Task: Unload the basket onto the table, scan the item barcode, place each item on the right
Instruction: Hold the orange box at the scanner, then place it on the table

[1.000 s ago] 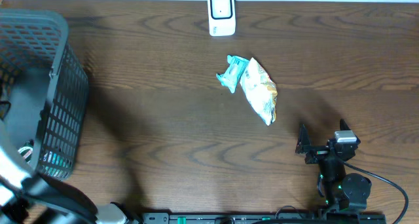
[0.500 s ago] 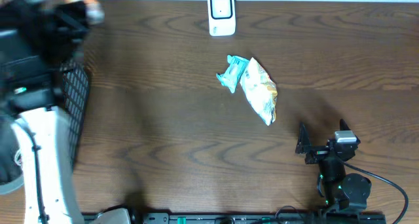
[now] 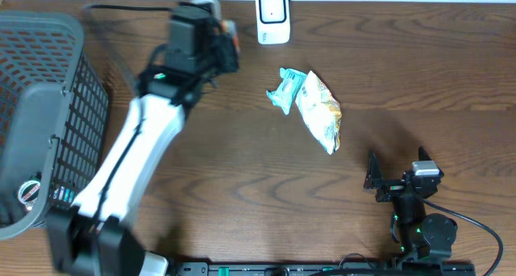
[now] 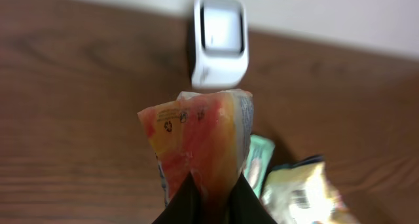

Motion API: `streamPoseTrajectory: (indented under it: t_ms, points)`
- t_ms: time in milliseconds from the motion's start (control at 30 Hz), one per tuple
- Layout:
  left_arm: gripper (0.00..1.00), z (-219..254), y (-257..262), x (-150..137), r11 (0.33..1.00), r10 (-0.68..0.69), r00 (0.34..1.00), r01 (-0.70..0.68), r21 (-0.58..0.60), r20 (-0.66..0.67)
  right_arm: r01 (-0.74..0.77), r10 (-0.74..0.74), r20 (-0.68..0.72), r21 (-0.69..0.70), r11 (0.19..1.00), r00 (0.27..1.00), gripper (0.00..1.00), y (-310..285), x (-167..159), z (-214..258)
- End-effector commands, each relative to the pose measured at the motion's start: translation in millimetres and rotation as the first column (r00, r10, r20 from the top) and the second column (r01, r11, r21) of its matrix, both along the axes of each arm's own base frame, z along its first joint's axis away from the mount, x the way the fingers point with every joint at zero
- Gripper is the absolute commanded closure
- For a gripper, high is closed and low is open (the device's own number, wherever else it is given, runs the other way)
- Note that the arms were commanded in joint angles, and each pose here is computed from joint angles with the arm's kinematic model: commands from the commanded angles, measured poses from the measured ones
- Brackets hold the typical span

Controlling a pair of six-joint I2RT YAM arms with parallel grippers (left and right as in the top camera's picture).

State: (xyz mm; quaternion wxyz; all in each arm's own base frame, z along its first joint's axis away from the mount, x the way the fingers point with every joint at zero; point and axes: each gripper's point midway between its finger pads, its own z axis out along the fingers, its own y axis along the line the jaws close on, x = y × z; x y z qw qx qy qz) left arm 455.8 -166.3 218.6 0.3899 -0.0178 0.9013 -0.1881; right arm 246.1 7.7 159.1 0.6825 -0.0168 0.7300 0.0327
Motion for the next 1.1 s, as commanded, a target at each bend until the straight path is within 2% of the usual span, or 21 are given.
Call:
streamPoseTrajectory:
  t_ms: [0, 167, 200, 233, 300, 400, 600, 700, 767, 833, 900, 967, 1000, 1067]
  points:
    - [0.93, -53.2, -17.9, 9.8, 0.996, -0.026, 0.997, 0.032, 0.079, -0.069, -0.003, 0.003, 0.002, -0.007, 1.000, 1.000, 0.01, 1.1, -0.3, -0.2]
    - [0.92, -105.4, -34.4, 20.0, 0.993, -0.047, 0.991, 0.059, 0.098, -0.126, -0.003, 0.003, 0.002, -0.007, 1.000, 1.000, 0.01, 1.1, -0.3, -0.2]
    - [0.85, -112.8, -35.2, 21.8, 0.993, -0.047, 0.990, 0.060, 0.100, -0.133, -0.003, 0.003, 0.002, -0.007, 1.000, 1.000, 0.01, 1.1, -0.3, -0.2]
    - [0.75, -125.6, -36.7, 23.9, 0.993, -0.047, 0.988, 0.063, 0.105, -0.147, -0.003, 0.003, 0.002, -0.007, 1.000, 1.000, 0.01, 1.1, -0.3, -0.2]
    - [0.74, -135.0, -36.9, 24.4, 0.992, -0.046, 0.986, 0.064, 0.110, -0.161, -0.003, 0.003, 0.002, -0.007, 1.000, 1.000, 0.01, 1.1, -0.3, -0.2]
    - [0.50, -139.3, -36.6, 24.2, 0.992, -0.045, 0.985, 0.065, 0.113, -0.169, -0.003, 0.003, 0.002, -0.007, 1.000, 1.000, 0.01, 1.1, -0.3, -0.2]
    - [0.49, -126.3, -38.3, 28.1, 0.993, -0.048, 0.990, 0.061, 0.100, -0.133, -0.003, 0.003, 0.002, -0.007, 1.000, 1.000, 0.01, 1.1, -0.3, -0.2]
    - [0.49, -108.5, -37.3, 29.7, 0.994, -0.047, 0.994, 0.056, 0.090, -0.099, -0.003, 0.003, 0.002, -0.007, 1.000, 1.000, 0.01, 1.1, -0.3, -0.2]
    - [0.49, -72.7, -28.1, 32.4, 0.997, -0.030, 0.999, 0.032, 0.067, -0.033, -0.003, 0.003, 0.002, -0.007, 1.000, 1.000, 0.01, 1.1, -0.3, -0.2]
    - [0.42, -25.8, -9.2, 33.9, 0.999, 0.005, 0.998, -0.007, 0.036, 0.055, -0.003, 0.003, 0.002, -0.007, 1.000, 1.000, 0.01, 1.1, -0.3, -0.2]
    - [0.39, 9.5, 11.4, 33.6, 0.999, 0.045, 0.991, -0.047, 0.016, 0.123, -0.003, 0.003, 0.002, -0.007, 1.000, 1.000, 0.01, 1.1, -0.3, -0.2]
    - [0.39, 46.5, 39.0, 31.0, 0.996, 0.079, 0.976, -0.084, 0.016, 0.203, -0.003, 0.003, 0.002, -0.007, 1.000, 1.000, 0.01, 1.1, -0.3, -0.2]
    - [0.37, 76.0, 67.8, 26.5, 0.992, 0.118, 0.957, -0.127, 0.019, 0.266, -0.003, 0.003, 0.002, -0.007, 1.000, 1.000, 0.01, 1.1, -0.3, -0.2]
    - [0.33, 105.9, 109.1, 17.8, 0.978, 0.197, 0.927, -0.208, 0.001, 0.319, -0.003, 0.003, 0.002, -0.007, 1.000, 1.000, 0.01, 1.1, -0.3, -0.2]
